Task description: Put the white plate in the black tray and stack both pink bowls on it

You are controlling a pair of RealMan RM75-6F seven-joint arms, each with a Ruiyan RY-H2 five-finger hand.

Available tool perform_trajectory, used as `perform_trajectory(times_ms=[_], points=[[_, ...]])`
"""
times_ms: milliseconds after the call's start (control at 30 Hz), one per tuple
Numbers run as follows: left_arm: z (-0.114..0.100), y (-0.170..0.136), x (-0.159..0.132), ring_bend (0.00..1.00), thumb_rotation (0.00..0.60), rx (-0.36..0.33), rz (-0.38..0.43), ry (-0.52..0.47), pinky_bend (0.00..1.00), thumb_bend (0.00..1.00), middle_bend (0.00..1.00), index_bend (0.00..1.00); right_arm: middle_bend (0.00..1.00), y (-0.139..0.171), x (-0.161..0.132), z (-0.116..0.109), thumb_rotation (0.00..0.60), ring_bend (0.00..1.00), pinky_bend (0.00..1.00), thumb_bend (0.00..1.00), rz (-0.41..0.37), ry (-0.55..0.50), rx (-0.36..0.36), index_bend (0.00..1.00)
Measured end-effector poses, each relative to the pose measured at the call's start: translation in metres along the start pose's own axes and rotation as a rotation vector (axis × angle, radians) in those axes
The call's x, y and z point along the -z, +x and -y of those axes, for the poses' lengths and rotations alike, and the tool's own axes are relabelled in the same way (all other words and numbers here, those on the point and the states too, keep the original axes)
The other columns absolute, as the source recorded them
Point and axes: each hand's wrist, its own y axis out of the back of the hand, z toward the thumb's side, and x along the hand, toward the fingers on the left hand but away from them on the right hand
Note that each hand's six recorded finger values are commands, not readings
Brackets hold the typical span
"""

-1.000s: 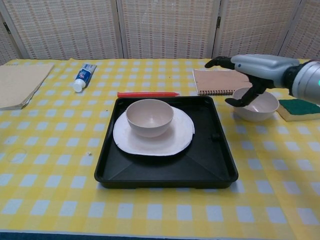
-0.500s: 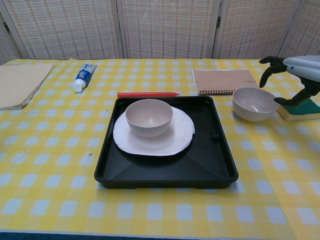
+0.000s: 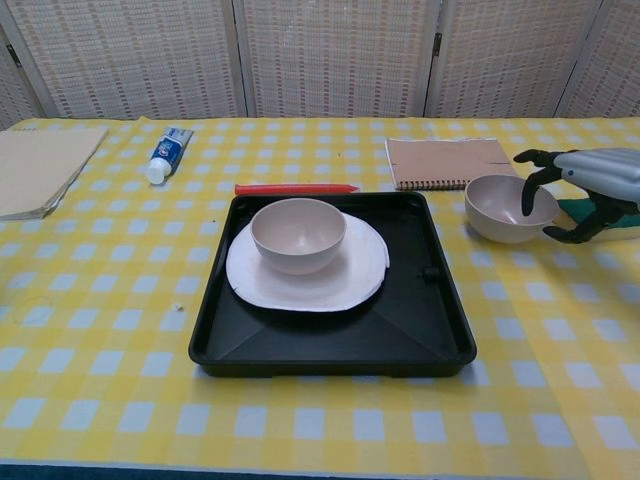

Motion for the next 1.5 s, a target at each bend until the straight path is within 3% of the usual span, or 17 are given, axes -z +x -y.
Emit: perform_trajectory(times_ms=[433,800,1000,1233,1500], points=[[-0.001,0.0,0.002,0.0,0.6,0.003,-0.004,-0.005,0.0,0.29,0.07,0.0,0.0,-0.007,-0.011,0.003,0.6,0.0,0.0,0.45,-0.024,0.012,0.028,0.63],[-0.001,0.0,0.002,0.0,0.6,-0.001,-0.003,-0.009,0.0,0.29,0.07,0.0,0.0,0.007,-0.031,-0.017,0.6,0.0,0.0,0.45,-0.094,0.001,0.099,0.65],[-0.002,0.0,0.001,0.0,0.6,-0.004,-0.001,-0.01,0.0,0.29,0.07,0.0,0.0,0.018,-0.069,-0.033,0.6,0.0,0.0,0.45,-0.193,-0.023,0.121,0.65],[-0.005,-0.002,0.002,0.0,0.6,-0.012,-0.001,-0.017,0.0,0.29,0.07,0.0,0.0,0.027,-0.134,-0.051,0.6,0.0,0.0,0.45,-0.34,-0.033,0.132,0.65],[-0.008,-0.005,0.003,0.0,0.6,-0.02,-0.001,-0.023,0.0,0.29,0.07,0.0,0.0,0.024,-0.182,-0.052,0.6,0.0,0.0,0.45,-0.42,-0.019,0.119,0.65]])
